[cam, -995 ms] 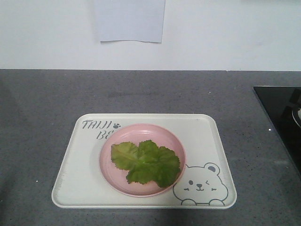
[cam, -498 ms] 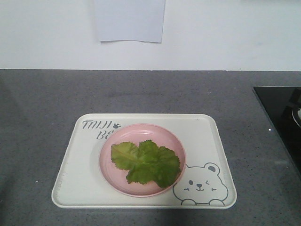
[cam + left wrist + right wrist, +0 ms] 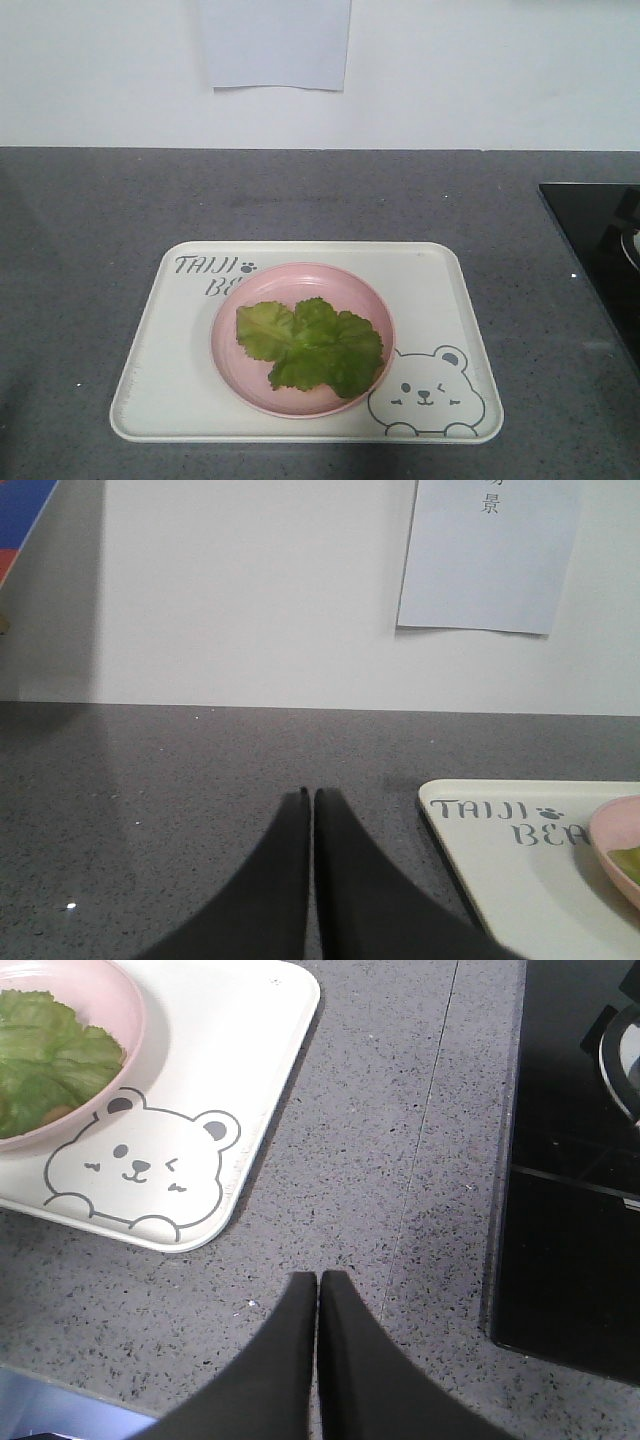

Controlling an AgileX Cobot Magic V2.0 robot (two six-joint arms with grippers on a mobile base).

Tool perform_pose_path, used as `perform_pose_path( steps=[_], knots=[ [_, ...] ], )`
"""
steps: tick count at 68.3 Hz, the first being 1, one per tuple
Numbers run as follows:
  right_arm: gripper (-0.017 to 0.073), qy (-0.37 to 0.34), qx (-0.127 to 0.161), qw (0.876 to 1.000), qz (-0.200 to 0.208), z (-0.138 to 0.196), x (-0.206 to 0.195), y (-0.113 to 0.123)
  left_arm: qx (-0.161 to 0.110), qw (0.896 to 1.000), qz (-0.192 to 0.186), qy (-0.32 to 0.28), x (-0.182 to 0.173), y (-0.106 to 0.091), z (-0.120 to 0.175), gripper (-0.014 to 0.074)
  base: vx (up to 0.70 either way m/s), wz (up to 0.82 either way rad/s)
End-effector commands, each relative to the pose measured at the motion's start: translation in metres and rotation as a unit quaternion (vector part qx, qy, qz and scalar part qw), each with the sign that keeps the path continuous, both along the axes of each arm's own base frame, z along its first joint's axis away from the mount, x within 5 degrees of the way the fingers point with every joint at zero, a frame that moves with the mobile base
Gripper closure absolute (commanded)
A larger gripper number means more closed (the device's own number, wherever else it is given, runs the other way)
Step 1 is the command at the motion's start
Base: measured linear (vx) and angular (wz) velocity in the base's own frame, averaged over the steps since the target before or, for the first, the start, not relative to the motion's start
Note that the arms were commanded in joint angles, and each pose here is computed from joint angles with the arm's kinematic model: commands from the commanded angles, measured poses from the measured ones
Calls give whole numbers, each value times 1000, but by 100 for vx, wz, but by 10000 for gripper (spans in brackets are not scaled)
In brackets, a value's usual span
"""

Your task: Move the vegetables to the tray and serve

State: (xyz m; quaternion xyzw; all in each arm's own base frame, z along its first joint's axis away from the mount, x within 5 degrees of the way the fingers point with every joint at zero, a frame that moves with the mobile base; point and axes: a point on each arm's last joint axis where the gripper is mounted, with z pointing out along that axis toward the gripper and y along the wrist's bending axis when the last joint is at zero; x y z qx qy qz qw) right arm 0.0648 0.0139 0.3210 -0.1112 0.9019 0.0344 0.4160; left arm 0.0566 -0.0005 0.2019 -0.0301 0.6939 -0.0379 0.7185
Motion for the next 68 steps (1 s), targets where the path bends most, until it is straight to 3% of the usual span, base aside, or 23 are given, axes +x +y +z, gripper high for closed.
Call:
perform_pose_path(
  steps=[1, 9, 15, 31, 55, 68],
  knots=[
    [567, -37, 1, 999, -1, 11, 4, 0, -3, 999, 0, -32, -1, 0, -1, 600, 0, 0],
    [567, -53, -14, 999, -2, 12, 4, -2, -3, 999, 0, -32, -1, 0, -1, 600, 0, 0],
    [567, -114, -5, 993, -26, 18, 2, -5, -3, 999, 0, -32, -1, 0, -1, 600, 0, 0],
    [567, -254, 34, 962, -89, -18, 1, -13, -3, 999, 0, -32, -1, 0, -1, 600, 0, 0],
    [567, -382, 54, 920, -77, -73, -9, -12, -3, 999, 0, -32, -1, 0, -1, 600, 0, 0],
    [564, -401, 71, 910, -77, -102, -11, -11, -3, 999, 0, -32, -1, 0, -1, 600, 0, 0]
  ],
)
